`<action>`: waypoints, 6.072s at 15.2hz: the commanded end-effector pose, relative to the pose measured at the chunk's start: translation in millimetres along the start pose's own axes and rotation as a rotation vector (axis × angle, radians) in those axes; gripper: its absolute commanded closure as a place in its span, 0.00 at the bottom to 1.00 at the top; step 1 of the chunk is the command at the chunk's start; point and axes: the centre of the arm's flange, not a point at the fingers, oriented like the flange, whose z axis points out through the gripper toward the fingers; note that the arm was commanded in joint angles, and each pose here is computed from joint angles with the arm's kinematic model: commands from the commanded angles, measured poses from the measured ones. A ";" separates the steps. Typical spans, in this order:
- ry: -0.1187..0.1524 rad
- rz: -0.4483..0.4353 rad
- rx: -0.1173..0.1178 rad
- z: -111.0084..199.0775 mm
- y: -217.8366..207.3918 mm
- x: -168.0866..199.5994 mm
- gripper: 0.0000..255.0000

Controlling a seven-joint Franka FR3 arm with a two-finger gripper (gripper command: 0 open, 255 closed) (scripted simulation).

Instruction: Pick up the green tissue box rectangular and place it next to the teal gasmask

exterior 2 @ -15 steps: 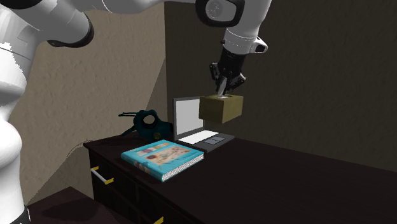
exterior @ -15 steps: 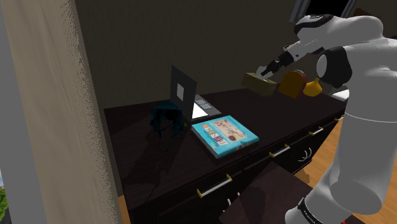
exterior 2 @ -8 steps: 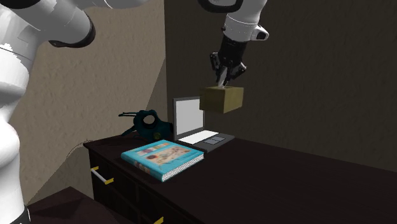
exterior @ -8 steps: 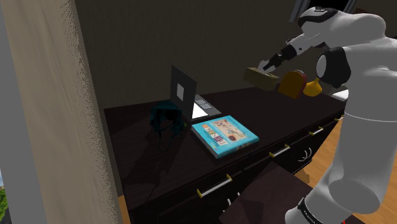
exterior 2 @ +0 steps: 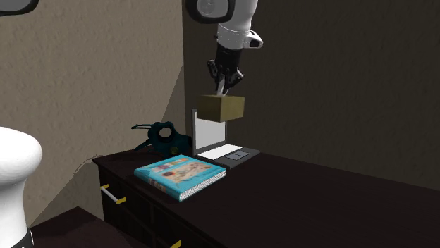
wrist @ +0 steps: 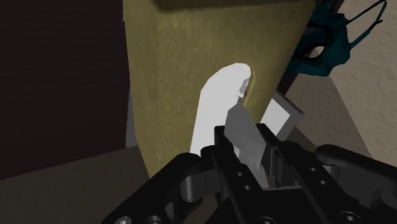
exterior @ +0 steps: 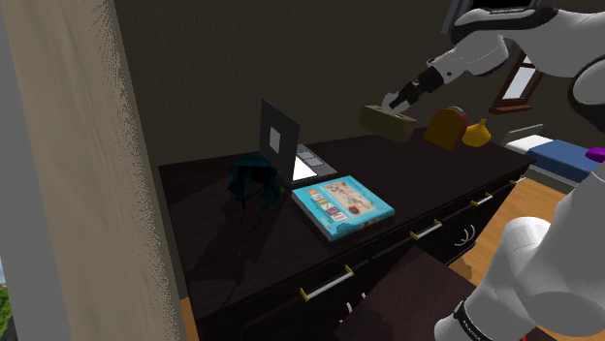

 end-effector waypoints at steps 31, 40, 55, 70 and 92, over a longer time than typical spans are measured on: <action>0.000 -0.002 -0.004 181.7 -376.9 -56.3 1.00; 0.000 -0.002 -0.004 233.1 -482.7 -72.2 1.00; 0.000 -0.002 -0.004 320.1 -651.0 -100.4 1.00; 0.000 -0.002 -0.004 380.0 -616.0 -138.5 1.00; 0.000 -0.002 -0.004 468.0 -564.7 -194.4 1.00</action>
